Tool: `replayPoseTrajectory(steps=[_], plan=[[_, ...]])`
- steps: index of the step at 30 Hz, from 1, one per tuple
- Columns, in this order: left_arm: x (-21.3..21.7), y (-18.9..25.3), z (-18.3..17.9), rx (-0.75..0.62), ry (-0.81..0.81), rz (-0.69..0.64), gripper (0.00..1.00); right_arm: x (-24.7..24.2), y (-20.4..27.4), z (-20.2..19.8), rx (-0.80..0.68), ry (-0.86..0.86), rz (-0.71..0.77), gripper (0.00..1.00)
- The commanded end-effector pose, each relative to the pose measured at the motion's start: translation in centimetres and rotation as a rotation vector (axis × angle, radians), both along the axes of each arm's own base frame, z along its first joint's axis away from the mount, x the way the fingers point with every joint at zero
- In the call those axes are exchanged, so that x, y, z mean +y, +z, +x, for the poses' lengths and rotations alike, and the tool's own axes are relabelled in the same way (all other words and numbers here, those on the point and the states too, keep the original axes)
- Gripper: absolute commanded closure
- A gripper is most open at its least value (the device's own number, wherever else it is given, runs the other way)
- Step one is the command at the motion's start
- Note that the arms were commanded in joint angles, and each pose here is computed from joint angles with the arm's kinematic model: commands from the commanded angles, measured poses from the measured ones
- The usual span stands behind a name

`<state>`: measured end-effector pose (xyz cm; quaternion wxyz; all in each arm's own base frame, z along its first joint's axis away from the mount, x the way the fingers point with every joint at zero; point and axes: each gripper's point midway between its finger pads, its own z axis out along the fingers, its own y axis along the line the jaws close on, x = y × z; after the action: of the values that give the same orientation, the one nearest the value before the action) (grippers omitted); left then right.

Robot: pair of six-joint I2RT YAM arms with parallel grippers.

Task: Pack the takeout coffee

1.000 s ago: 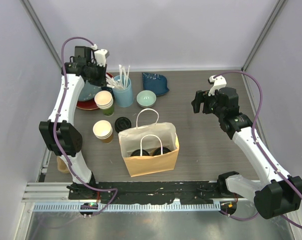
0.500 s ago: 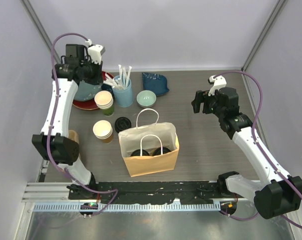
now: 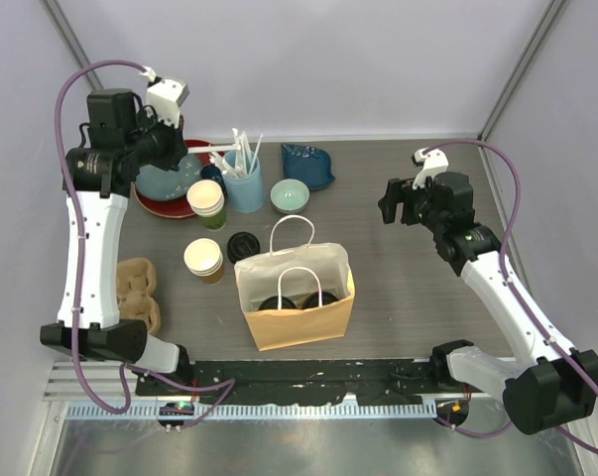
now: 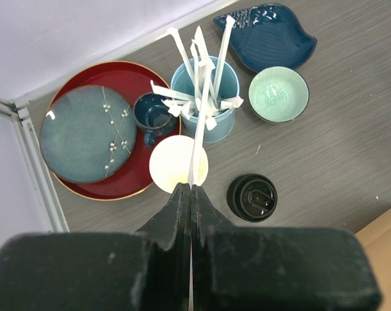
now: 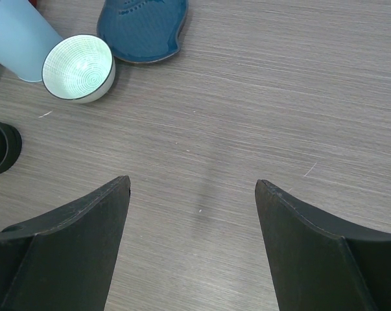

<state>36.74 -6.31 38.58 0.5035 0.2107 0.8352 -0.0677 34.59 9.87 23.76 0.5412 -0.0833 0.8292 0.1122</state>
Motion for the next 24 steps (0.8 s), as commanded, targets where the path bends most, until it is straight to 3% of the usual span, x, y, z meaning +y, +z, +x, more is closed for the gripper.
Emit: replayPoseTrajectory(steps=[1,7,12,17,18,24], plan=[[0.3,1.7,-0.9,-0.044,-0.006,0.032,1.0,0.4,3.7,0.4,-0.093,0.024,0.024,0.17],[-0.6,5.2,-4.5,-0.126,-0.067,-0.01,1.0,1.8,7.7,-0.6,-0.191,0.121,0.058,0.19],[-1.5,9.1,-9.2,-0.231,-0.123,-0.056,1.0,6.7,16.8,-3.8,-0.501,0.376,0.08,0.21],[-3.6,10.6,-13.4,-0.236,-0.245,-0.141,1.0,14.5,21.5,-8.1,-0.775,0.648,-0.148,0.22],[-3.9,10.8,-13.9,-0.233,-0.262,-0.154,1.0,17.0,22.8,-10.4,-0.838,0.708,-0.166,0.22],[-5.3,10.4,-16.2,-0.181,-0.342,-0.213,1.0,24.9,23.2,-12.9,-1.057,0.803,-0.485,0.21]])
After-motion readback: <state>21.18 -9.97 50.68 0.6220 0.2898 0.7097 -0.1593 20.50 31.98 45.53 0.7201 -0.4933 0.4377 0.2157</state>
